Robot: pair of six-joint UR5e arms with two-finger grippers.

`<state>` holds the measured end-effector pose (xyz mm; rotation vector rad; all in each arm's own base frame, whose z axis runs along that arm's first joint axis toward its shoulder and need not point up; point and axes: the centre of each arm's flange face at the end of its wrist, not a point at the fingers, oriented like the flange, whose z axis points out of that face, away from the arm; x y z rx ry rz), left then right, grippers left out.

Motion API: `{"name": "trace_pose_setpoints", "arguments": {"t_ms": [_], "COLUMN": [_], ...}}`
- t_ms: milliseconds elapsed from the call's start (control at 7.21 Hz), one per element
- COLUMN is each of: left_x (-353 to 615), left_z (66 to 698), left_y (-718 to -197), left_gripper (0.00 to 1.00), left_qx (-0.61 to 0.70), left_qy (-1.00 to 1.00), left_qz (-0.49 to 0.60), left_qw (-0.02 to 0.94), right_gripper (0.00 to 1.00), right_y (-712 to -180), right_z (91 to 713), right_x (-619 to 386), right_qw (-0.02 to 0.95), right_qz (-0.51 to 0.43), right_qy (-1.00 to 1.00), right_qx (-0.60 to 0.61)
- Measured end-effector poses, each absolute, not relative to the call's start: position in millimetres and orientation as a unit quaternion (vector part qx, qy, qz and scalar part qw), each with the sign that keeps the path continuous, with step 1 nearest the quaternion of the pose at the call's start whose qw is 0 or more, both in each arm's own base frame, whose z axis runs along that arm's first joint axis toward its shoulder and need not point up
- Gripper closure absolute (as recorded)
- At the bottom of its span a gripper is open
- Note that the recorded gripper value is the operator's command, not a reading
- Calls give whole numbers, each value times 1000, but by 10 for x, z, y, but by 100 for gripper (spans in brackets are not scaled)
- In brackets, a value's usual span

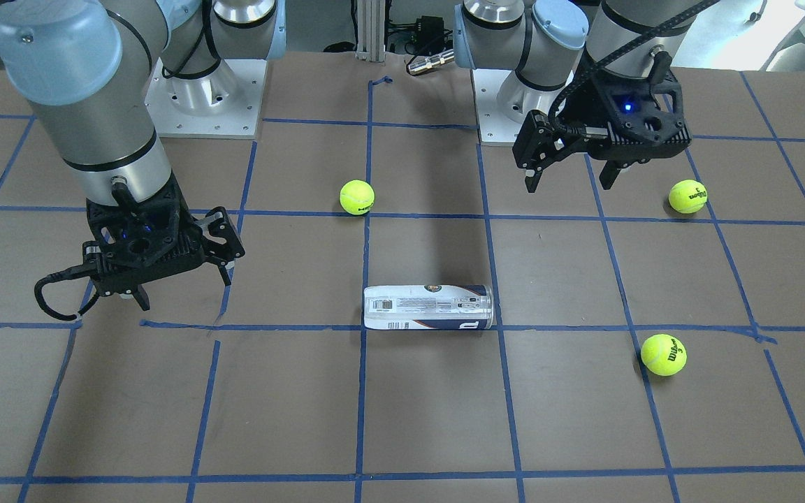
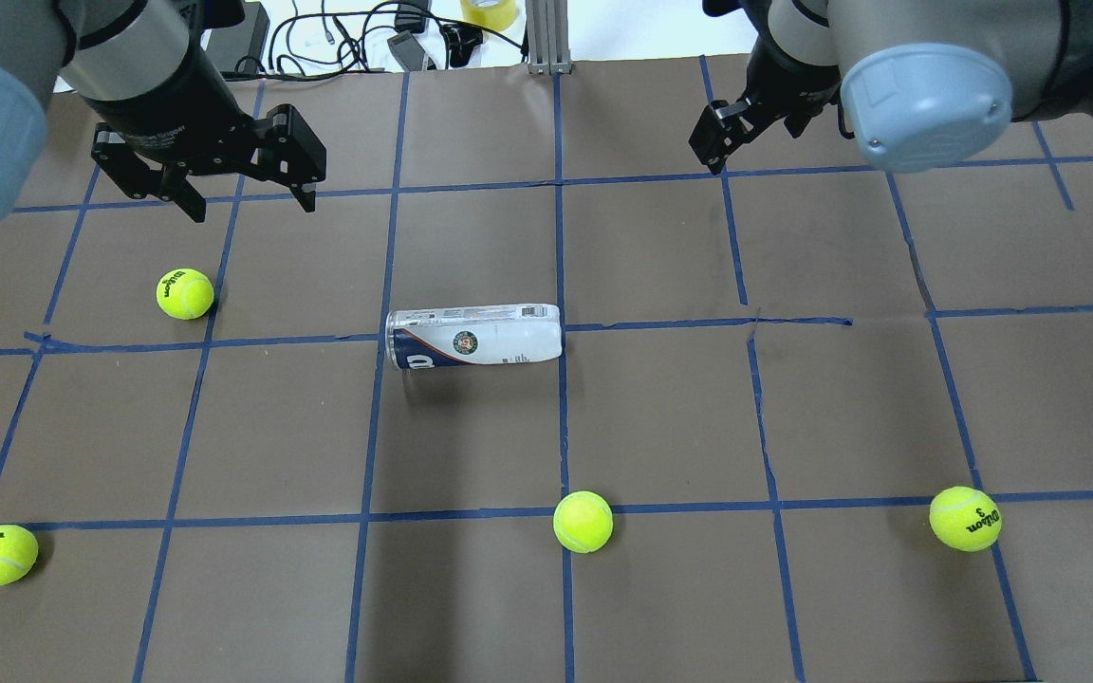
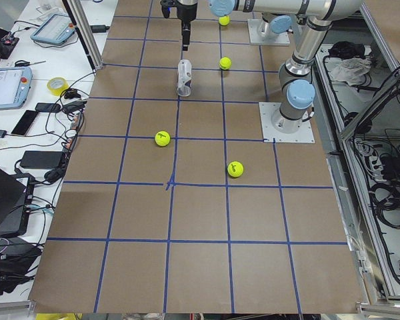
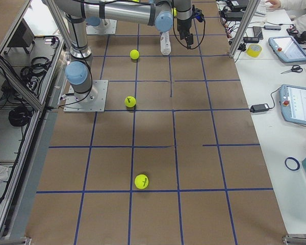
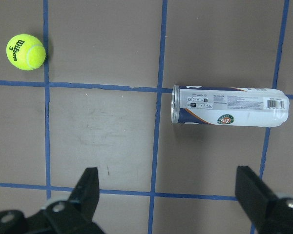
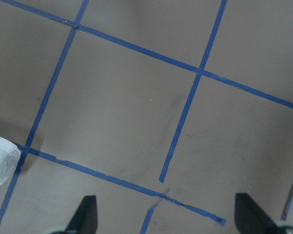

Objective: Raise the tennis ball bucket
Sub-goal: 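Raise the right gripper away from the lying can, then reach the left gripper down to the open end of the lying can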

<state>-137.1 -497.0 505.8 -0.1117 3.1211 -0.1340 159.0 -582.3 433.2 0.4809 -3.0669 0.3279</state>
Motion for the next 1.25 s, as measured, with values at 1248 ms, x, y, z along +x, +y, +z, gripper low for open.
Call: {"name": "trace_pose_setpoints", "arguments": {"t_ms": [1248], "left_x": [-732], "left_z": [2736], "left_y": [-5942], "left_gripper": [0], "left_qx": [29], "left_qy": [964], "left_qz": [101], "left_qw": [-244], "right_gripper": [0], "right_y": [-5002], "right_z": [5087], "right_x": [1469], "right_qw": [9], "right_qz": [49], "right_qy": [-998], "right_qx": [-36]}}
